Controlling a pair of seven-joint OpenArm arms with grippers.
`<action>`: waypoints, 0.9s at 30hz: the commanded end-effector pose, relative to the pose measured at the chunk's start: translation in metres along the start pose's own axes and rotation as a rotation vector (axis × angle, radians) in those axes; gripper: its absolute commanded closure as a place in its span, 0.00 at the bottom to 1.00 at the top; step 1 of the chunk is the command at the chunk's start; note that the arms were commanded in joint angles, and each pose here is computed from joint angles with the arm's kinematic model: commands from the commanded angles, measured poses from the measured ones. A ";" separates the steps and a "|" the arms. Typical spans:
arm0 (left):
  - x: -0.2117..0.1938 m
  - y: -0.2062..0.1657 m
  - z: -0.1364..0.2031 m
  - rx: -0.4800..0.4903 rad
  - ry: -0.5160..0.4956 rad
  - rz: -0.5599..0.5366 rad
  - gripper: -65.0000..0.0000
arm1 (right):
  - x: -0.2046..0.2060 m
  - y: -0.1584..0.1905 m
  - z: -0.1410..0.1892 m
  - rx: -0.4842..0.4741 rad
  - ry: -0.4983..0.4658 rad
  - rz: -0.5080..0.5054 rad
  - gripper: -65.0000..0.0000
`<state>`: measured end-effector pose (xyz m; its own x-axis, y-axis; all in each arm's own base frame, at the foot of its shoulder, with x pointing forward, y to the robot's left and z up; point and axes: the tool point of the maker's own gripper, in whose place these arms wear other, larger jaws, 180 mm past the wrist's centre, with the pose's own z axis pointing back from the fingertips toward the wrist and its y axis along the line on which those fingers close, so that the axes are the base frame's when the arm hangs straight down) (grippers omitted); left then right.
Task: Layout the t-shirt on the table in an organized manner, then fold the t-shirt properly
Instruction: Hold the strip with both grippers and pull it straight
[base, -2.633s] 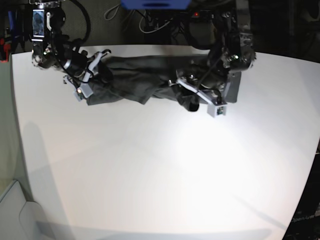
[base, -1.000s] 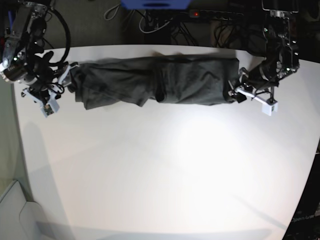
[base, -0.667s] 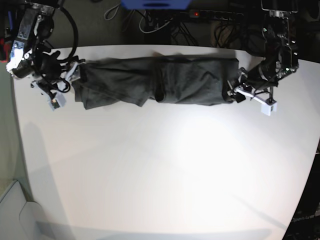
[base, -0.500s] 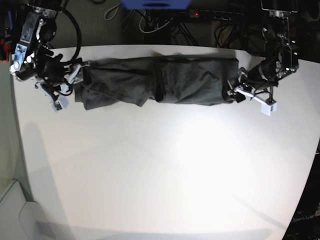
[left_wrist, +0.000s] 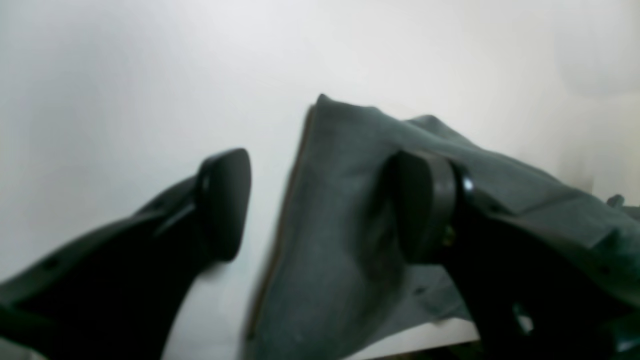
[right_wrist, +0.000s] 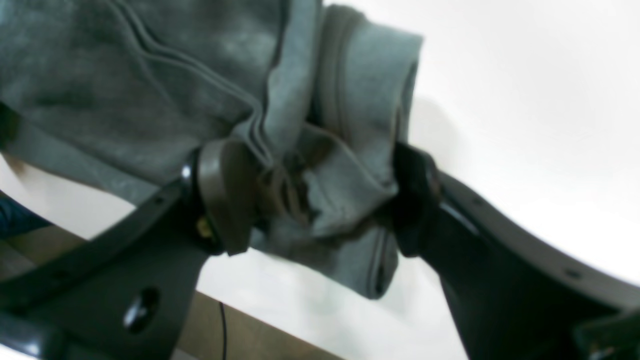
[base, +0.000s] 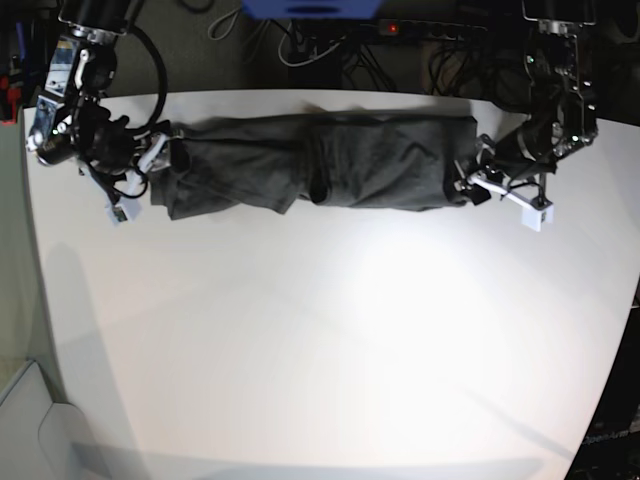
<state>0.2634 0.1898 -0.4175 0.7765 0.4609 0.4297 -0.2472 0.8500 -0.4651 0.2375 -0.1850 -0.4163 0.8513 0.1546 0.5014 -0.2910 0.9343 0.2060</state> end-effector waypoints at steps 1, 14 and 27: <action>0.000 0.000 0.002 0.003 0.010 -0.001 0.33 | 0.003 -0.003 0.003 -0.010 -0.005 0.009 0.36; 0.001 0.000 0.002 0.002 0.004 0.001 0.33 | -0.019 0.028 -0.017 0.073 0.030 -0.063 0.49; 0.002 0.001 0.002 0.009 0.000 -0.005 0.33 | 0.007 0.036 -0.013 0.076 -0.045 -0.050 1.00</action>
<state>0.2635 0.1900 -0.4174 0.7758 0.4615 0.4302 -0.2478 0.8499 -0.4650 0.2339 -0.1427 -0.4221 0.8565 0.0796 0.5100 -0.2720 0.9093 0.3149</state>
